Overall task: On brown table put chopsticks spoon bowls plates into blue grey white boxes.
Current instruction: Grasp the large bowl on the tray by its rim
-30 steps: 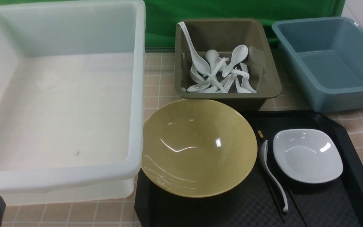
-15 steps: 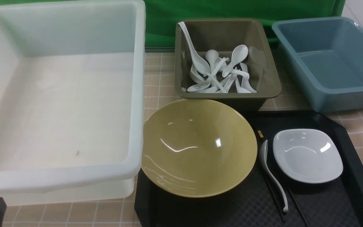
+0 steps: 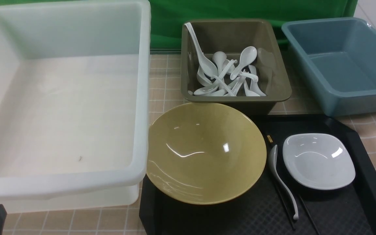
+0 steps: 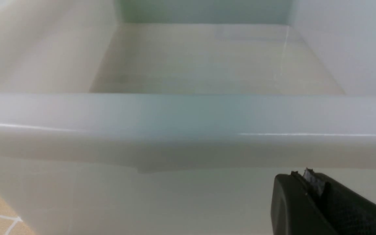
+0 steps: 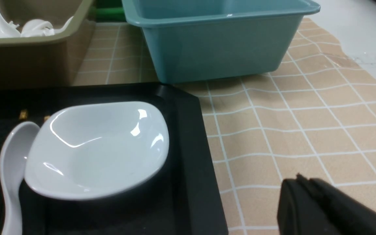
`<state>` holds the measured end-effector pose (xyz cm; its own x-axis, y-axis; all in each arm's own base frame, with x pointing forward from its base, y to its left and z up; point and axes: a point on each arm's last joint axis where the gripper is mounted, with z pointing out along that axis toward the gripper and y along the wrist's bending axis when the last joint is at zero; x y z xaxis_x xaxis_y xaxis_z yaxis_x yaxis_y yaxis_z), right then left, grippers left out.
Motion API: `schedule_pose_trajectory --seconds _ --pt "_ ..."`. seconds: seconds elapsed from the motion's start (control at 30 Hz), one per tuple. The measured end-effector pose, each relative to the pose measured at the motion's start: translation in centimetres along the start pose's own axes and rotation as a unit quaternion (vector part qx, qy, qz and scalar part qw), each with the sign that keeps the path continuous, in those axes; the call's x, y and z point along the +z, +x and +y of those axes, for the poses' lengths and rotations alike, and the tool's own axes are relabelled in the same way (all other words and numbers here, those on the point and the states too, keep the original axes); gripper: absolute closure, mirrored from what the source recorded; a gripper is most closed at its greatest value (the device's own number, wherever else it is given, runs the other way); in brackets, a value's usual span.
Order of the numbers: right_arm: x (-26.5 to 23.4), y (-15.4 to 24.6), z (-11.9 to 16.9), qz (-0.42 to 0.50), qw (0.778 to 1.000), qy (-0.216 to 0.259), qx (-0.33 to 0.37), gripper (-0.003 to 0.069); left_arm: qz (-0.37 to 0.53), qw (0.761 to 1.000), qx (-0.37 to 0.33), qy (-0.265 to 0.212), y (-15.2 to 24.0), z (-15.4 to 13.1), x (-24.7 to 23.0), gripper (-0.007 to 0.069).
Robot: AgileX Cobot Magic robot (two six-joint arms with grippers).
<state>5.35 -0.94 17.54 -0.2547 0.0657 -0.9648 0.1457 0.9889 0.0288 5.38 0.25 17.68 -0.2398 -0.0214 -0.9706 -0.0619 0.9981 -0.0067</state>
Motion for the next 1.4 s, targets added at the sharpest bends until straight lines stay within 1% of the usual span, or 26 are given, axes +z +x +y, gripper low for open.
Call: schedule_pose_trajectory --seconds 0.1,0.27,0.33,0.37,0.4,0.47,0.5,0.53,0.63,0.67,0.8,0.87,0.9,0.97,1.0,1.03,1.07,1.1,1.13,1.17,1.23,1.27,1.3,1.33,1.37,1.4 --pt "0.0 0.0 0.0 0.0 1.0 0.0 -0.001 0.058 -0.013 1.0 0.012 -0.004 -0.2 0.1 0.0 0.0623" --pt "0.0 -0.4 0.1 -0.028 1.0 -0.003 -0.011 0.0573 -0.091 0.996 0.018 -0.009 -1.6 0.1 -0.1 0.0623" --pt "-0.1 -1.8 0.4 -0.104 0.994 -0.02 -0.013 0.057 -0.185 0.983 0.018 -0.014 -3.3 0.2 -0.6 0.0623" --pt "-0.2 -1.9 0.4 -0.111 0.993 -0.022 -0.013 0.057 -0.192 0.981 0.018 -0.014 -3.4 0.2 -0.7 0.0623" --pt "-0.5 -2.9 0.7 -0.171 0.985 -0.035 -0.013 0.0568 -0.249 0.968 0.018 -0.017 -4.4 0.2 -1.1 0.0623" --pt "-1.0 -4.0 0.9 -0.232 0.972 -0.05 -0.01 0.0565 -0.308 0.951 0.019 -0.019 -5.3 0.2 -1.7 0.0623" --pt "-1.3 -4.6 1.1 -0.269 0.961 -0.061 -0.002 0.0563 -0.332 0.943 0.019 -0.02 -5.7 0.2 -2.0 0.0623" --pt "-1.8 -5.3 1.3 -0.313 0.946 -0.077 0.013 0.0561 -0.366 0.93 0.019 -0.022 -6.2 0.2 -2.4 0.0623" --pt "-3.1 -6.6 1.6 -0.403 0.906 -0.117 0.047 0.0558 -0.435 0.9 0.01 -0.02 -7.1 0.3 -3.5 0.0623" --pt "-3.5 -6.9 1.7 -0.426 0.894 -0.128 0.053 0.0557 -0.46 0.888 -0.005 -0.013 -7.4 0.3 -3.8 0.0623" --pt "-4.5 -7.6 1.8 -0.476 0.865 -0.149 0.062 0.0552 -0.537 0.838 -0.086 0.038 -8.3 0.3 -5.3 0.0623" --pt "-5.0 -8.5 1.8 -0.485 0.859 -0.15 0.061 0.0552 -0.548 0.825 -0.12 0.068 -9.5 0.2 -6.1 0.0623" --pt "-5.2 -9.0 1.8 -0.486 0.86 -0.147 0.06 0.0552 -0.554 0.821 -0.121 0.076 -10.5 0.1 -6.7 0.0623" --pt "-6.6 -11.6 1.6 -0.484 0.865 -0.127 0.046 0.0552 -0.546 0.828 -0.096 0.087 -14.1 -0.4 -8.5 0.0623" --pt "-6.7 -11.9 1.6 -0.482 0.866 -0.124 0.045 0.0552 -0.543 0.83 -0.093 0.087 -14.4 -0.5 -8.7 0.0623" --pt "-7.9 -14.0 1.5 -0.476 0.873 -0.103 0.031 0.0552 -0.522 0.847 -0.063 0.077 -16.9 -0.7 -9.6 0.0623" --pt "-8.2 -15.1 1.3 -0.452 0.889 -0.08 0.011 0.0552 -0.499 0.863 -0.052 0.065 -18.7 -0.7 -10.1 0.0623" --pt "-8.5 -15.8 1.2 -0.435 0.898 -0.063 -0.004 0.0552 -0.48 0.874 -0.047 0.057 -19.5 -0.6 -10.1 0.0623" --pt "-8.4 -16.8 1.0 -0.395 0.917 -0.039 -0.028 0.0552 -0.457 0.887 -0.041 0.046 -21.2 -0.5 -9.9 0.0623" --pt "-8.3 -17.3 0.9 -0.366 0.929 -0.025 -0.043 0.0552 -0.436 0.898 -0.042 0.041 -22.2 -0.5 -9.2 0.0623" --pt "-6.4 -17.0 0.6 -0.254 0.964 0.001 -0.075 0.0552 -0.392 0.917 -0.057 0.042 -23.2 -0.4 -7.0 0.0623" --pt "-6.2 -17.0 0.6 -0.251 0.965 0.001 -0.078 0.0552 -0.387 0.919 -0.058 0.042 -23.2 -0.4 -6.7 0.0623" --pt "-4.3 -15.7 0.4 -0.149 0.985 0.01 -0.089 0.0552 -0.327 0.94 -0.082 0.05 -23.2 -0.4 -3.8 0.0623" --pt "-3.9 -15.5 0.4 -0.133 0.987 0.009 -0.089 0.0552 -0.322 0.942 -0.082 0.051 -23.2 -0.4 -3.5 0.0623" --pt "-3.1 -14.7 0.4 -0.091 0.992 0.009 -0.09 0.0552 -0.296 0.949 -0.095 0.054 -23.0 -0.5 -2.5 0.0623" --pt "-1.6 -13.2 0.5 -0.001 0.997 -0.003 -0.079 0.0552 -0.227 0.964 -0.124 0.069 -22.4 -0.9 0.1 0.0623"
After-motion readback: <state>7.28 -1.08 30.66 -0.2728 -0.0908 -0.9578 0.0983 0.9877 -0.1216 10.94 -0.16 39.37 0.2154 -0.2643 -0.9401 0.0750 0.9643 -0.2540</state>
